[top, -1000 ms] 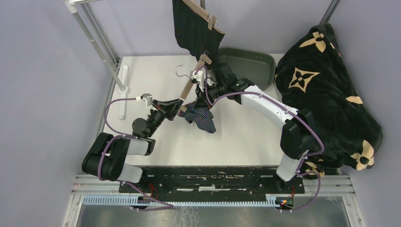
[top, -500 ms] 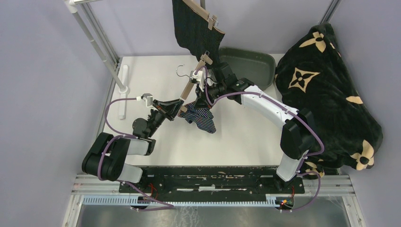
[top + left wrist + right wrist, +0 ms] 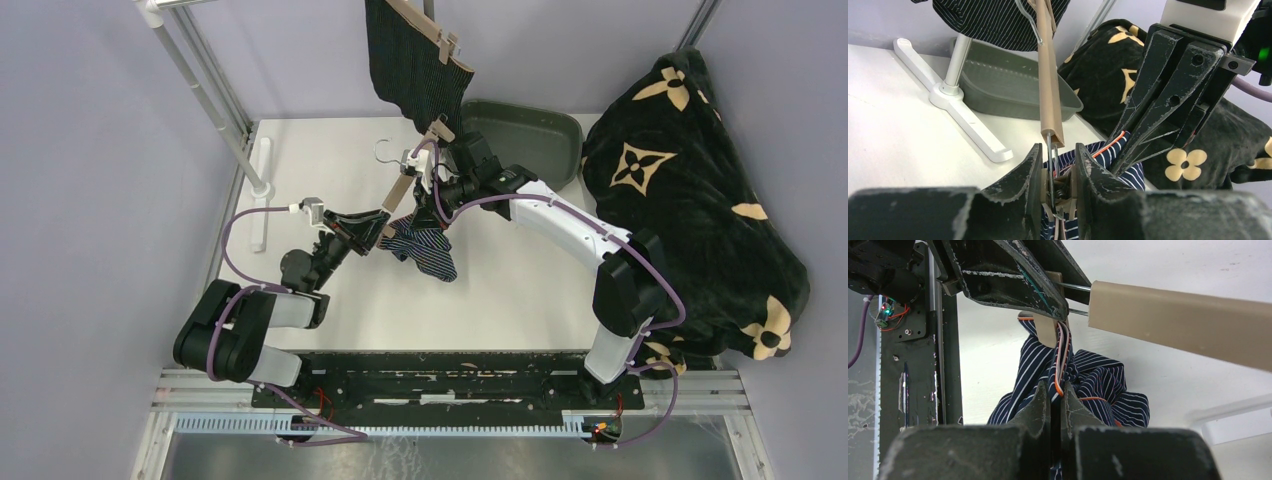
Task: Clip the underwear to the hanger
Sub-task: Clamp the underwear onto the hanger.
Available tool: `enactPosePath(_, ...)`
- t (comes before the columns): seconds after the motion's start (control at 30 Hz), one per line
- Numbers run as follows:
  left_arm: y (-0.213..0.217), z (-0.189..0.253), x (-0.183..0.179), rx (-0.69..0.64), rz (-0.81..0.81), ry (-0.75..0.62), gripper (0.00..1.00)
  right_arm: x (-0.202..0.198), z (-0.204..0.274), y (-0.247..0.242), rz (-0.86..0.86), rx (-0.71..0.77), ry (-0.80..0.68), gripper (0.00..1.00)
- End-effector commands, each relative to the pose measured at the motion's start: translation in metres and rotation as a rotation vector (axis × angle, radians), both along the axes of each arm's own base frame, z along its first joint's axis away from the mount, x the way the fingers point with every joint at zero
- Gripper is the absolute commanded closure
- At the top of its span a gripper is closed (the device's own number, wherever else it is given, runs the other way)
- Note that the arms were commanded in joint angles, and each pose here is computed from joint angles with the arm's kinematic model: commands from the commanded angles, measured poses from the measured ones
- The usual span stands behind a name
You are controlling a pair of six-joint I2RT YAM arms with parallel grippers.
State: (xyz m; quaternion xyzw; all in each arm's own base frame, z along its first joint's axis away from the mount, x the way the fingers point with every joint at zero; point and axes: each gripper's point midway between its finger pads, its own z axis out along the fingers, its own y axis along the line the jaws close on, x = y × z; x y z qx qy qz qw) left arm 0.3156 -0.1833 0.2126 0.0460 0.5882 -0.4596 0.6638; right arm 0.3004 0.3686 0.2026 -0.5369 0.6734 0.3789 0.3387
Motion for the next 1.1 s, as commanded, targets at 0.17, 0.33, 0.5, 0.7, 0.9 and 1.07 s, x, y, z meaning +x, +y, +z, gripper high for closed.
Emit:
enactPosePath(0.17,0.000,0.052,-0.012,-0.062,-0.008,-0.216,0.63,-0.001,0.037,0.004,0.030,0.077,-0.079,0.99)
enactPosePath(0.33,0.000,0.050,-0.011,-0.062,-0.007,-0.209,0.62,-0.001,0.034,0.003,0.027,0.072,-0.075,0.99)
enactPosePath(0.5,0.001,0.044,-0.011,-0.057,0.002,-0.192,0.62,-0.003,0.027,0.001,0.024,0.057,-0.060,0.99)
enactPosePath(0.7,0.007,0.025,-0.011,-0.052,0.038,-0.134,0.61,-0.011,-0.006,-0.006,-0.002,0.005,0.020,0.99)
enactPosePath(0.9,0.019,-0.005,-0.011,-0.045,0.108,-0.041,0.62,-0.008,-0.050,-0.017,-0.118,-0.074,0.116,0.99)
enactPosePath(1.07,0.024,-0.022,-0.010,-0.064,0.135,0.036,0.63,0.006,-0.074,-0.017,-0.239,-0.104,0.174,0.99)
